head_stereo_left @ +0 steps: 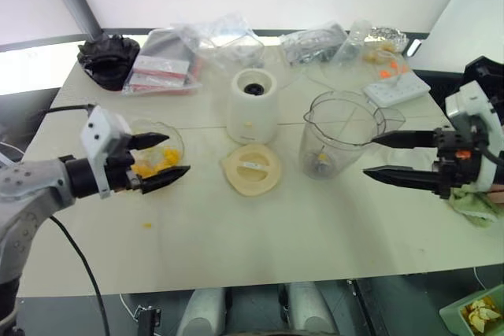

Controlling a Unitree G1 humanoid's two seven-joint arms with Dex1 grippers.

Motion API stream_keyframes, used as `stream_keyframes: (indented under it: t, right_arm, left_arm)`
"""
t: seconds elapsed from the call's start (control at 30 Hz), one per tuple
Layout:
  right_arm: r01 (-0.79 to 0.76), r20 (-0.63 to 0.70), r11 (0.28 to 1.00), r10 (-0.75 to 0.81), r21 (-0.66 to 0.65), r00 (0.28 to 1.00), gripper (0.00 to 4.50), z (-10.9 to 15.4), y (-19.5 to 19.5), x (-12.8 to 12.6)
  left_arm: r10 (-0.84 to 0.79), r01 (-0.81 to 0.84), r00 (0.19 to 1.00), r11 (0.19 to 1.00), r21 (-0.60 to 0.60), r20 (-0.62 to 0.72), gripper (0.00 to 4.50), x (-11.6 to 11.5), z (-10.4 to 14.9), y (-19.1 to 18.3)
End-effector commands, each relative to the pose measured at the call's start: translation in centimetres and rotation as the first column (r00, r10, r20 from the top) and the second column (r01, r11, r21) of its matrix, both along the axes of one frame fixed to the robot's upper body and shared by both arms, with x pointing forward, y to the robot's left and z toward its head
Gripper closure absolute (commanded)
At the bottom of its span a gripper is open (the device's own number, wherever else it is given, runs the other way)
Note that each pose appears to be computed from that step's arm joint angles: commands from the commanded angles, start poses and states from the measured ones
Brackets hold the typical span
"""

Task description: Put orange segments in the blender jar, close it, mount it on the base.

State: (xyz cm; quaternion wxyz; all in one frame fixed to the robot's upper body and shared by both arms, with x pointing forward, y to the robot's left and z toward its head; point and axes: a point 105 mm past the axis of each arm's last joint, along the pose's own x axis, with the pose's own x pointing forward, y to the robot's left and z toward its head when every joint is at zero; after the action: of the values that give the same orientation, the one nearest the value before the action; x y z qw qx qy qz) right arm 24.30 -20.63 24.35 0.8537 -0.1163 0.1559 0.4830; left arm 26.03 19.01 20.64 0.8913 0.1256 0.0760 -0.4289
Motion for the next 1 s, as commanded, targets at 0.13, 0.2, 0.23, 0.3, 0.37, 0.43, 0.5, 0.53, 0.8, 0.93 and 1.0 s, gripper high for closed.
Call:
stream_keyframes:
  t: [0.13, 0.2, 0.23, 0.3, 0.37, 0.43, 0.5, 0.53, 0.8, 0.93, 1.0]
  right_arm:
    - [-0.008, 0.091, 1.000, 0.005, 0.026, 0.996, 0.43, 2.8, 0.1, 0.4]
    - [-0.009, 0.098, 0.999, 0.006, 0.031, 0.995, 0.43, 3.0, 0.2, 0.6]
    - [-0.010, 0.101, 0.999, 0.007, 0.033, 0.995, 0.43, 3.0, 0.2, 0.7]
    - [-0.016, 0.106, 0.999, 0.012, 0.038, 0.994, 0.43, 3.2, 0.3, 0.7]
    - [-0.024, 0.113, 0.999, 0.020, 0.030, 0.993, 0.43, 3.3, 0.4, 0.8]
    - [-0.028, 0.121, 0.999, 0.025, 0.021, 0.992, 0.43, 3.6, 0.3, 0.9]
    - [-0.034, 0.131, 0.999, 0.030, 0.022, 0.991, 0.43, 4.2, 0.2, 1.1]
    - [-0.037, 0.137, 0.999, 0.034, 0.017, 0.990, 0.43, 4.4, 0.2, 1.2]
    - [-0.067, 0.188, 0.997, 0.061, 0.026, 0.980, 0.43, 5.1, 0.7, 1.4]
    - [-0.078, 0.216, 0.996, 0.066, 0.045, 0.974, 0.43, 5.1, 1.4, 1.1]
    - [-0.073, 0.232, 0.996, 0.059, 0.054, 0.971, 0.43, 5.1, 1.5, 1.2]
  left_arm:
    - [-0.029, 0.026, 0.999, 0.998, 0.049, 0.042, 0.22, 0.0, 1.3, -0.2]
    - [-0.036, 0.034, 0.999, 0.998, 0.047, 0.038, 0.22, -0.1, 1.4, -0.3]
    - [-0.037, 0.035, 0.999, 0.998, 0.047, 0.038, 0.22, 0.0, 1.5, -0.3]
    - [-0.042, 0.040, 0.999, 0.998, 0.052, 0.034, 0.22, -0.1, 1.5, -0.3]
    - [-0.051, 0.050, 0.998, 0.996, 0.067, 0.025, 0.22, -0.2, 1.5, -0.2]
    - [-0.060, 0.059, 0.998, 0.995, 0.086, 0.014, 0.22, 0.0, 1.6, 0.1]
    - [-0.074, 0.073, 0.997, 0.992, 0.103, 0.006, 0.22, 0.1, 1.9, 0.4]
    - [-0.083, 0.082, 0.997, 0.991, 0.107, 0.001, 0.22, 0.2, 2.1, 0.4]
    - [-0.104, 0.110, 0.994, 0.979, 0.170, -0.046, 0.22, -0.1, 2.6, 2.0]
    - [-0.079, 0.091, 0.995, 0.975, 0.201, -0.064, 0.22, 0.3, 2.9, 4.0]
    - [-0.057, 0.071, 0.996, 0.968, 0.239, -0.065, 0.22, 1.2, 2.8, 5.4]
